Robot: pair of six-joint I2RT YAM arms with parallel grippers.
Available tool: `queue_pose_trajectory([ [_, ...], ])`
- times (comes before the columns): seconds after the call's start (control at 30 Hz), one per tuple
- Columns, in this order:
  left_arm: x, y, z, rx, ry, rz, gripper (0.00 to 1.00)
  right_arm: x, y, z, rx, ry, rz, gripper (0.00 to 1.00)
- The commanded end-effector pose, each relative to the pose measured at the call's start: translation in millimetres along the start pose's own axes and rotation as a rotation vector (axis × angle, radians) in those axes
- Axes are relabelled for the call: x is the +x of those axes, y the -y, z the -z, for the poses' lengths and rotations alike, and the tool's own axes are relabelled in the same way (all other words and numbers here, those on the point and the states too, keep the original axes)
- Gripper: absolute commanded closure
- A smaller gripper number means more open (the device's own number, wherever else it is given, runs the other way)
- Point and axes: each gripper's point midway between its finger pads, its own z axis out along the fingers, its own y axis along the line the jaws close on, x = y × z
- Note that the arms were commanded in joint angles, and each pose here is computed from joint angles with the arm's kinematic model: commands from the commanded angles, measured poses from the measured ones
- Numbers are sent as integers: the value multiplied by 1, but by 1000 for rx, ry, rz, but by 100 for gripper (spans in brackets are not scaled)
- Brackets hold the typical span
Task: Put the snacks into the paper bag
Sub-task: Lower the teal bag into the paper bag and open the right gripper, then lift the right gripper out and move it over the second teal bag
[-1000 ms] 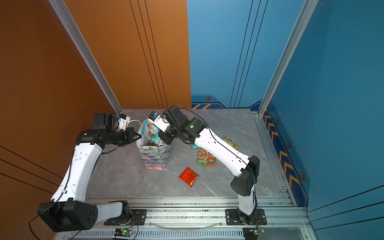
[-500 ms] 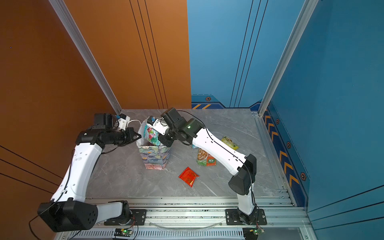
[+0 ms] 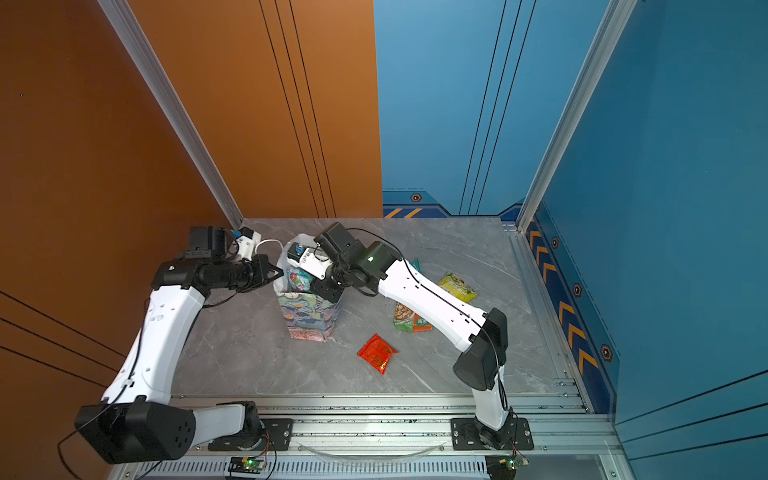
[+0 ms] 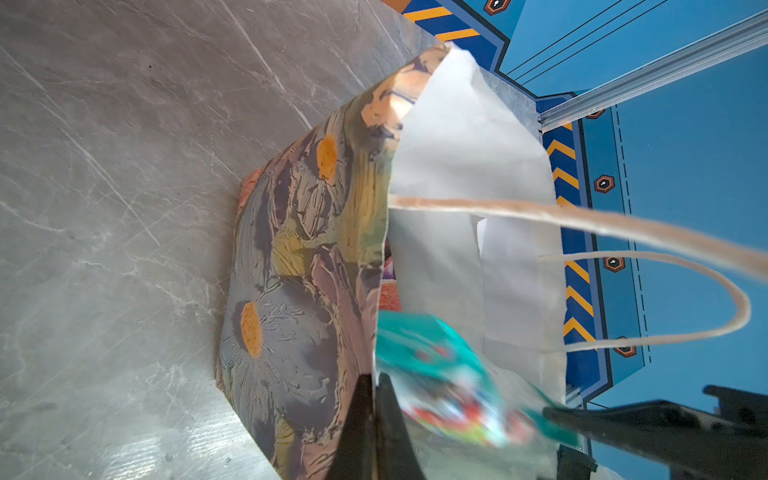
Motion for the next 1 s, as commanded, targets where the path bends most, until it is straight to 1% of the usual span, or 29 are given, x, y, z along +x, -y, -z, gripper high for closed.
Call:
queue_pose_trajectory([
  [0.0, -14, 18, 8, 57, 45, -34, 100, -28, -3, 30, -2, 106, -37, 50],
  [0.07, -15, 18, 8, 56, 45, -33, 100, -44, -2, 51, 10, 184, -54, 45],
  [0.13, -14, 18, 8, 57, 45, -34, 100, -58, -3, 74, 28, 275, -76, 39],
  [0.27, -13, 17, 8, 55, 44, -34, 100, -71, 2, 115, 83, 441, -133, 26],
  [0.3, -13, 17, 7, 55, 43, -34, 100, -71, 4, 124, 100, 476, -154, 25],
  [0.43, -13, 17, 8, 55, 42, -33, 100, -48, 24, 142, 195, 534, -289, 19],
  [0.5, -13, 17, 8, 55, 43, -32, 100, -29, 37, 147, 242, 533, -368, 18],
  [0.6, -12, 18, 8, 55, 42, -33, 100, 10, 62, 146, 318, 501, -522, 17],
  [0.73, -11, 17, 7, 53, 41, -31, 100, 73, 90, 136, 380, 443, -757, 12],
  [0.77, -11, 18, 7, 55, 41, -31, 100, 92, 105, 139, 420, 433, -822, 10],
  [0.83, -12, 18, 7, 54, 41, -30, 100, 130, 117, 134, 466, 390, -939, 8],
  [0.9, -12, 19, 7, 58, 38, -28, 100, 162, 128, 132, 502, 366, -1037, 3],
  [0.97, -12, 19, 5, 57, 35, -26, 100, 193, 136, 126, 518, 334, -1123, 2],
])
